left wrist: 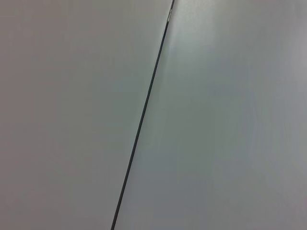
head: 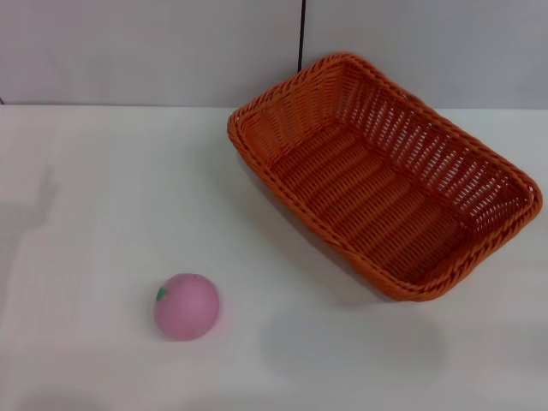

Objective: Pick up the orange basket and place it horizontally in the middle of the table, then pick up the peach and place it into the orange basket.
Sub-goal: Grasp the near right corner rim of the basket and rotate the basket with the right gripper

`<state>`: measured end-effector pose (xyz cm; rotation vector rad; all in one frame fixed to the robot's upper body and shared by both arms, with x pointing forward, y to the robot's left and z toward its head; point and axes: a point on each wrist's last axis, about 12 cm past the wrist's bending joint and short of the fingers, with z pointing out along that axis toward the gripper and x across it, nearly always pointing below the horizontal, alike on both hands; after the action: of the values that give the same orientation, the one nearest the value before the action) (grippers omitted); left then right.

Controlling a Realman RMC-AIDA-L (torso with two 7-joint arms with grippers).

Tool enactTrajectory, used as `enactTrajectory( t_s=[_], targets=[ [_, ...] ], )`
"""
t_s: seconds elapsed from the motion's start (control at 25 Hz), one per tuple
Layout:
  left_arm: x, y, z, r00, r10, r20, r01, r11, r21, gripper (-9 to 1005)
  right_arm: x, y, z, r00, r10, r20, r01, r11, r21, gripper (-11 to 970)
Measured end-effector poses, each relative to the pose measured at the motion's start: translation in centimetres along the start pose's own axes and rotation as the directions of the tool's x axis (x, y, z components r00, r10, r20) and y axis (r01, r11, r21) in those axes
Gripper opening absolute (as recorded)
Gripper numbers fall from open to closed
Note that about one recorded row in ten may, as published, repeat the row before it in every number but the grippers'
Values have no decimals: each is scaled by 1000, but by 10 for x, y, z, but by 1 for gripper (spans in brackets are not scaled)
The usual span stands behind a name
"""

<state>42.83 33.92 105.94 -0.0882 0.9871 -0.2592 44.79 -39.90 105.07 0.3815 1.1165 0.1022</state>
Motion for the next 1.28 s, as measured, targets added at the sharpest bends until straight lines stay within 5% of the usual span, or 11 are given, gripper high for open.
enactTrajectory(
  t_s=[0.4, 0.72, 0.84, 1.04, 1.16, 1.2, 1.24, 1.28],
  targets=[
    [-1, 2, -4, 1000, 5, -18, -5, 1000, 1, 806, -1, 8, 8, 994, -56, -91, 36, 978, -204, 587],
    [-1, 1, -10, 998, -49, -39, 50, 999, 9, 806, -45, 6, 58, 940, 43, -339, -208, 860, -466, 587],
    [-1, 2, -10, 996, -81, -42, 82, 997, 10, 805, -78, 13, 92, 858, 39, -512, -336, 796, -503, 587],
    [-1, 2, -10, 995, -87, -43, 88, 996, 12, 805, -115, 49, 148, 699, -201, -686, -341, 750, -567, 588],
    [-1, 2, -9, 995, -87, -44, 88, 996, 12, 805, -120, 77, 180, 563, -342, -753, -335, 738, -585, 587],
    [-1, 2, -9, 995, -87, -46, 88, 996, 11, 805, -117, 95, 198, 466, -430, -773, -321, 732, -601, 587],
    [0, 2, -9, 995, -87, -48, 88, 996, 10, 805, -117, 95, 198, 466, -430, -773, -321, 732, -601, 587],
    [0, 2, -9, 995, -87, -50, 88, 996, 8, 805, -113, 105, 206, 409, -484, -774, -306, 726, -616, 587]
  ],
)
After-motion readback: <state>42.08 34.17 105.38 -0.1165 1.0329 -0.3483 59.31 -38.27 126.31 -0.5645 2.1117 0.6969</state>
